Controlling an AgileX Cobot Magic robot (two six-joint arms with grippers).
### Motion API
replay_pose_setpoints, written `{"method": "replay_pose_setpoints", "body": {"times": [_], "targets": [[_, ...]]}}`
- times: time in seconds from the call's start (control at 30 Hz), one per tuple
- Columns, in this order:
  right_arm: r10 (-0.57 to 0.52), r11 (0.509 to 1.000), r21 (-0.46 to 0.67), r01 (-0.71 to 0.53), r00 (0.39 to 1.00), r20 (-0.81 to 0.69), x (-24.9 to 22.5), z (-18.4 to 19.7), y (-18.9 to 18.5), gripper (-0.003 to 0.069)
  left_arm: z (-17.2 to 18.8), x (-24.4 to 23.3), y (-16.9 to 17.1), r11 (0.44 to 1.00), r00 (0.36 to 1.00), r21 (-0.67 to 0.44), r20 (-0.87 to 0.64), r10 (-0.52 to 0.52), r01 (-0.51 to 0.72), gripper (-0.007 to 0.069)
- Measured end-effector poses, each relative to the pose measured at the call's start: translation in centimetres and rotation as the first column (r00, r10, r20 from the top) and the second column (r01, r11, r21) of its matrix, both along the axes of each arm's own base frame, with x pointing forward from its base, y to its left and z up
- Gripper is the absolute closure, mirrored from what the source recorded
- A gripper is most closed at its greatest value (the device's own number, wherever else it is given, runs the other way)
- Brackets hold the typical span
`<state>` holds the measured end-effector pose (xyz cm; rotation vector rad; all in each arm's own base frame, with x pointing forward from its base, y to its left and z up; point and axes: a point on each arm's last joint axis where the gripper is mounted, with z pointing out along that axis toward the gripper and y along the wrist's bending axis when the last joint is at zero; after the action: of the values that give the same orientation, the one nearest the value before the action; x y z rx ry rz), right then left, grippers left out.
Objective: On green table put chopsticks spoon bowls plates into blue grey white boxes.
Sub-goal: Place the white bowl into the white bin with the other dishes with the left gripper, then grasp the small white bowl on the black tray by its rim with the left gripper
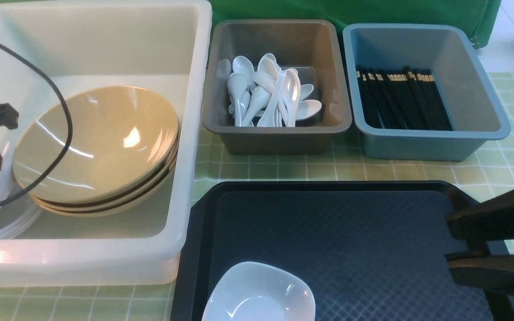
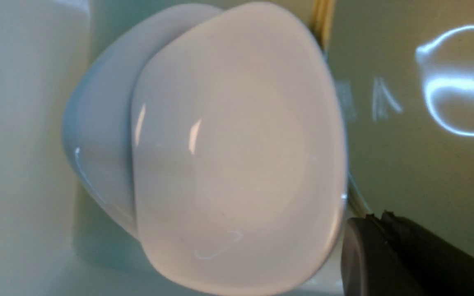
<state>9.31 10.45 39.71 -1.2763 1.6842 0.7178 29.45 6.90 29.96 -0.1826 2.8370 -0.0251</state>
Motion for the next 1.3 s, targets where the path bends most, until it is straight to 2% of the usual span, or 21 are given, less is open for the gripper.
{"method": "replay_pose_setpoints", "body": {"times": [0.23,0.6,0.73,0.87,0.93,1.0,1.1,1.2,1.3], "targets": [[0.000,1.000,0.000,0.000,1.000,0.000,0.0,0.0,0.0,0.0424,0.1,0.3,0.3,1.000,0.999,0.027,0.035,0.012,-0.013,0.0627],[0.000,1.000,0.000,0.000,1.000,0.000,0.0,0.0,0.0,0.0424,-4.8,1.0,0.1,0.999,0.996,-0.044,-0.086,0.012,-0.016,0.0627],[0.001,1.000,-0.001,-0.001,1.000,-0.001,0.0,0.0,0.0,0.0424,-3.7,1.0,0.1,0.999,0.998,-0.040,-0.060,0.011,-0.013,0.0627],[0.001,1.000,-0.001,-0.001,1.000,-0.001,0.0,0.0,0.0,0.0424,1.2,0.3,-1.0,0.996,0.998,-0.081,0.069,-0.017,0.022,0.0627],[0.001,1.000,-0.001,-0.001,1.000,-0.001,0.0,0.0,0.0,0.0424,4.1,-0.5,-2.5,0.990,0.982,-0.100,0.166,-0.086,0.103,0.0627],[0.001,1.000,-0.001,-0.001,1.000,-0.001,0.0,0.0,0.0,0.0424,6.5,-1.5,-4.9,0.964,0.946,-0.125,0.258,-0.198,0.236,0.0627],[0.001,1.000,-0.001,-0.001,1.000,-0.001,0.0,0.0,0.0,0.0423,8.1,-3.1,-9.8,0.859,0.854,-0.179,0.321,-0.409,0.479,0.0625],[0.002,1.000,-0.001,-0.002,1.000,-0.002,0.0,0.0,0.0,0.0423,7.3,-3.9,-13.9,0.756,0.777,-0.212,0.302,-0.552,0.619,0.0622],[0.005,1.000,-0.003,-0.005,1.000,-0.003,0.0,0.0,0.0,0.0423,4.6,-4.0,-17.9,0.673,0.711,-0.229,0.220,-0.668,0.704,0.0589]]}}
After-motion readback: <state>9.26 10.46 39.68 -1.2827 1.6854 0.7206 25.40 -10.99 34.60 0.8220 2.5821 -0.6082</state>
